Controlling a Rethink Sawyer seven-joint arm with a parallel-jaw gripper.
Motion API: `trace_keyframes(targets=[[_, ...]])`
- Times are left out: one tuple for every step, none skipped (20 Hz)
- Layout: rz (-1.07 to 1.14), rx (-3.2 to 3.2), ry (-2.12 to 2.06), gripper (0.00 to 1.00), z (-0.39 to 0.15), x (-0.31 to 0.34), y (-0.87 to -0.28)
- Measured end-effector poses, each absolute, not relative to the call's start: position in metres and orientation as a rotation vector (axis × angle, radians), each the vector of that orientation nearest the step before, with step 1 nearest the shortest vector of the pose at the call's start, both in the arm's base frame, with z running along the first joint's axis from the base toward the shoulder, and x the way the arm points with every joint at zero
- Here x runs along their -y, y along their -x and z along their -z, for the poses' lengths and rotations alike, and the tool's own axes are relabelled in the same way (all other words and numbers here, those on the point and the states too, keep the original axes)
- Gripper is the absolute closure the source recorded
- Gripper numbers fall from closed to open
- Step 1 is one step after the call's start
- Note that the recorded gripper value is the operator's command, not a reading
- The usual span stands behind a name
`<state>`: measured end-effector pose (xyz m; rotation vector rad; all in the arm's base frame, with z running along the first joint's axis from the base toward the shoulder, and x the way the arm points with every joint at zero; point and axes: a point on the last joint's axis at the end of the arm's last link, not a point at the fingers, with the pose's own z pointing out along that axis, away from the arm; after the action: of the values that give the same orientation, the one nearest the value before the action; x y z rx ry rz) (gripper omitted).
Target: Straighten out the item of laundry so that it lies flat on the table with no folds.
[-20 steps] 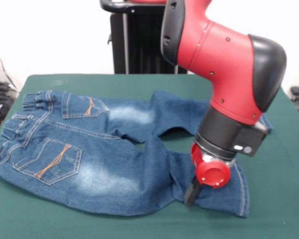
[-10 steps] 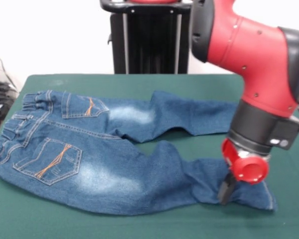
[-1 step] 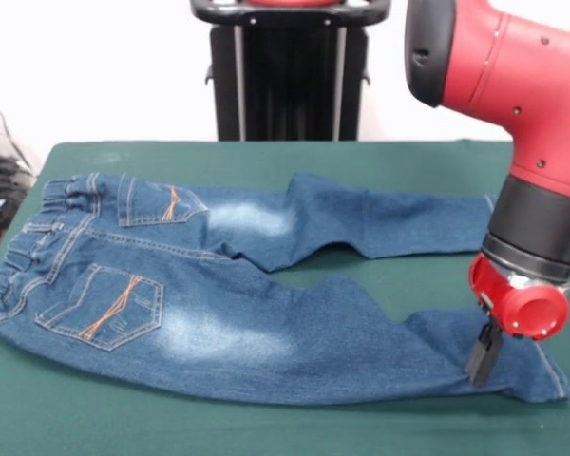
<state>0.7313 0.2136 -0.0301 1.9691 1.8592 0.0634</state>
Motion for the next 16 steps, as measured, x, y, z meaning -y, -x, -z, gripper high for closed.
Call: trace_keyframes(targets=[[-0.063,-1.858,-1.971,1.0,0.0304,-0.2135,-0.7312],[-0.063,-1.857,-1.972,1.0,0.0309,-0.2133,-0.7312],[-0.063,-1.855,-1.976,1.0,0.0322,-0.2129,-0.7309],[-0.063,-1.854,-1.979,1.0,0.0328,-0.2128,-0.7308],[-0.063,-1.853,-1.981,1.0,0.0332,-0.2128,-0.7308],[-0.064,-1.851,-1.983,1.0,0.0332,-0.2128,-0.7309],[-0.065,-1.85,-1.984,1.0,0.0329,-0.2129,-0.7312],[-0.066,-1.848,-1.986,1.0,0.0328,-0.2128,-0.7314],[-0.067,-1.848,-1.987,1.0,0.0327,-0.2128,-0.7315],[-0.068,-1.847,-1.988,1.0,0.0326,-0.2129,-0.7317],[-0.068,-1.846,-1.989,1.0,0.0325,-0.2127,-0.7318],[-0.068,-1.845,-1.989,1.0,0.0325,-0.2126,-0.732],[-0.068,-1.845,-1.99,1.0,0.0325,-0.2125,-0.7319],[-0.069,-1.845,-1.99,1.0,0.0325,-0.2125,-0.732],[-0.069,-1.845,-1.99,1.0,0.0325,-0.2125,-0.732],[-0.069,-1.845,-1.99,1.0,0.0325,-0.2125,-0.732]])
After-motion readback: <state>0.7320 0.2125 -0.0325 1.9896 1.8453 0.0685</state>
